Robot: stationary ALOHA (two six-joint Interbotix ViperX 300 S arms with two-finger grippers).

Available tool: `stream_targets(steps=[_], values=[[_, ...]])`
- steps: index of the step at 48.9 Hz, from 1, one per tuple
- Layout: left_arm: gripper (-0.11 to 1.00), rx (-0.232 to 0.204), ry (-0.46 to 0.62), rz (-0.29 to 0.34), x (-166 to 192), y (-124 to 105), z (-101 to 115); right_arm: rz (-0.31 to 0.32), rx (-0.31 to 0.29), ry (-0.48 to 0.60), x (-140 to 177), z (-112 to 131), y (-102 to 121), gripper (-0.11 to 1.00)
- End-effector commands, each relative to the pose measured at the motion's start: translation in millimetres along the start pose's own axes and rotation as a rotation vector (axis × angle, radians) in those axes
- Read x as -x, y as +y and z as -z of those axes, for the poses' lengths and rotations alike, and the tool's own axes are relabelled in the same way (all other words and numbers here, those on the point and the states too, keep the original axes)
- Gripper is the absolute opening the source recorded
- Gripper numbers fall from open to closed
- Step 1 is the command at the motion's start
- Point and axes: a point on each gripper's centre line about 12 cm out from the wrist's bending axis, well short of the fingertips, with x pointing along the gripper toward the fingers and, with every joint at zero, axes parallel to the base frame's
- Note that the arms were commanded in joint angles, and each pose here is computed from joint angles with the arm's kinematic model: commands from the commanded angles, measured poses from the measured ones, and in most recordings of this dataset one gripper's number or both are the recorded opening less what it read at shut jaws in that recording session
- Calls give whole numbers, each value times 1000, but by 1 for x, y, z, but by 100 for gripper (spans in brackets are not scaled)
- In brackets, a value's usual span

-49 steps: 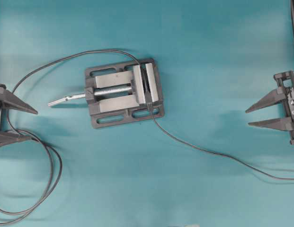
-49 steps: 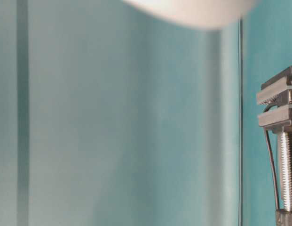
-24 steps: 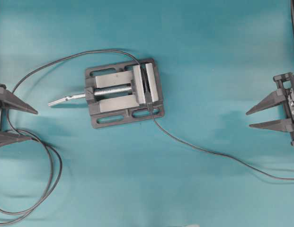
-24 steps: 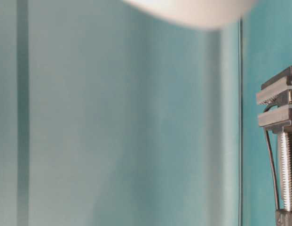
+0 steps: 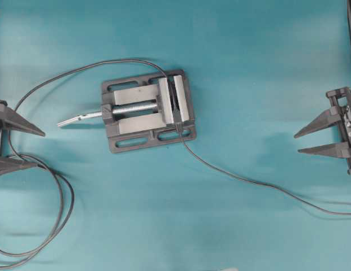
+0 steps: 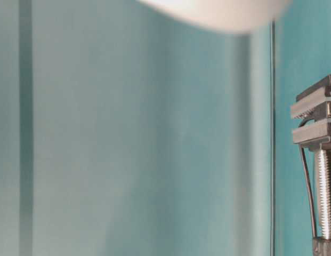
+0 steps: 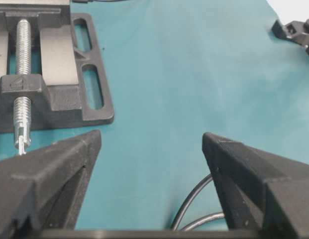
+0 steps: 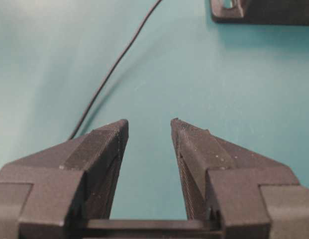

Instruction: Insert the USB cable into the fixed female connector.

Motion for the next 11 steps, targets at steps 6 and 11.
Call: stream_targets(steps=[6,11], values=[[99,-10,-13,5,-2,-2,-8,4,4,-15,-1,-7,-1,46],[99,-10,-15,6,-2,-2,-9,4,2,-13,-1,-6,-1,46]])
